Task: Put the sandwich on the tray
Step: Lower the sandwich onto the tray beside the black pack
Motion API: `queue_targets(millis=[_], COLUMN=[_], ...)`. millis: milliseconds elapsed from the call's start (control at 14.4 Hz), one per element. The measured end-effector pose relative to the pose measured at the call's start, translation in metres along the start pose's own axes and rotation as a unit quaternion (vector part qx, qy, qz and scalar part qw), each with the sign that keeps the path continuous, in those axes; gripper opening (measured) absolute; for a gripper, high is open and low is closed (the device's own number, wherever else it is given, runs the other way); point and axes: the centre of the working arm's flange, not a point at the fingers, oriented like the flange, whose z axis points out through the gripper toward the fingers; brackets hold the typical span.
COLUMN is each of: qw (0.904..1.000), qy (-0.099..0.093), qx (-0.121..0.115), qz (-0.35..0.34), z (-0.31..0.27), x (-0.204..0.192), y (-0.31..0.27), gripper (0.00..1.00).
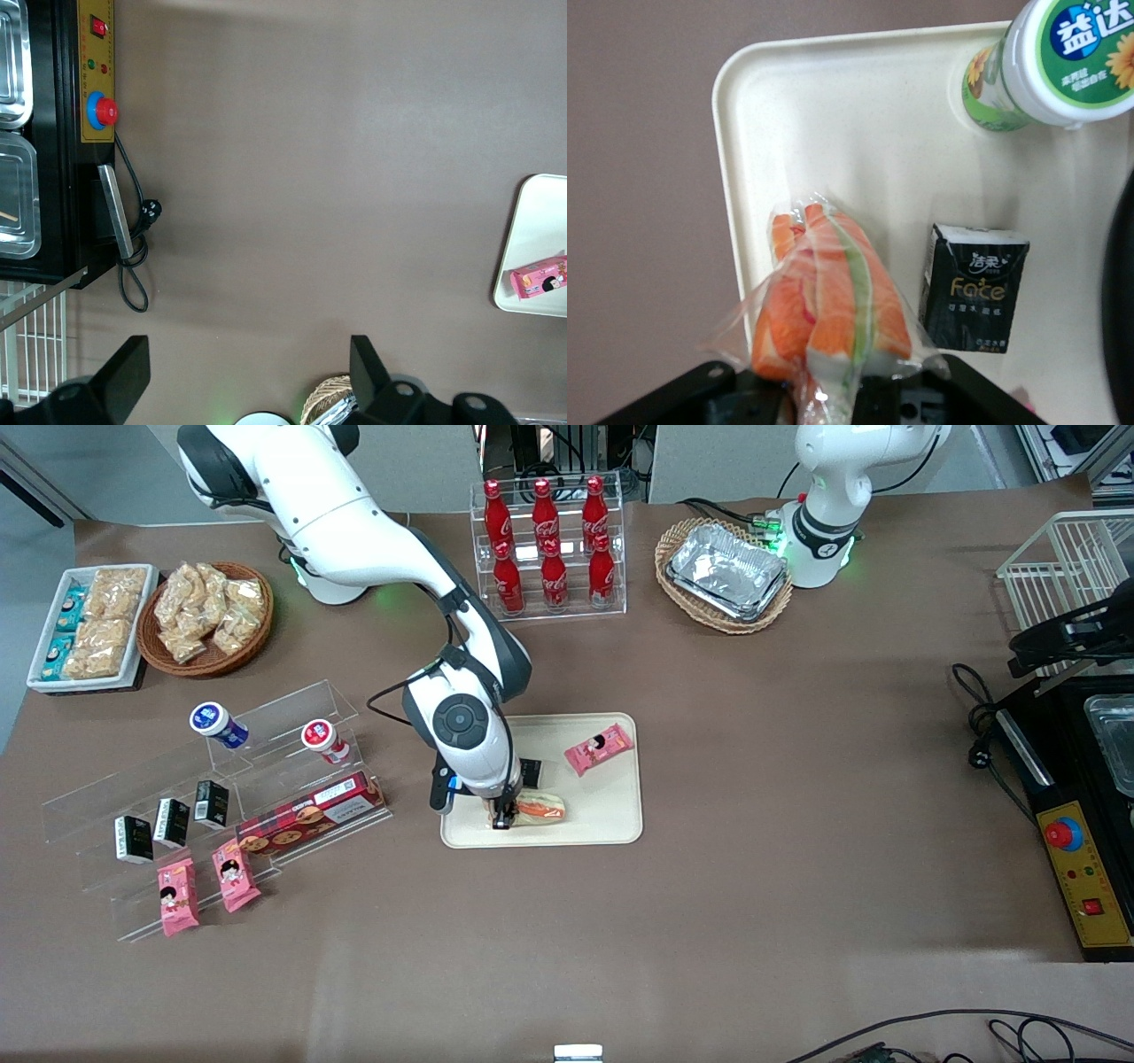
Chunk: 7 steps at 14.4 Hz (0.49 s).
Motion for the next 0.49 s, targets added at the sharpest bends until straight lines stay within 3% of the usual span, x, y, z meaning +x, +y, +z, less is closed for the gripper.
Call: queue_targets(millis=[279,488], qw=[0.9999,0.9993], qy=[0.007,0.023], qx=[0.007,0.015], qz=[-0.006,-0.024], z=[0.006,0.014], x=[0.001,0.001], y=[-0.001,0.0], gripper=[0.19,0.22])
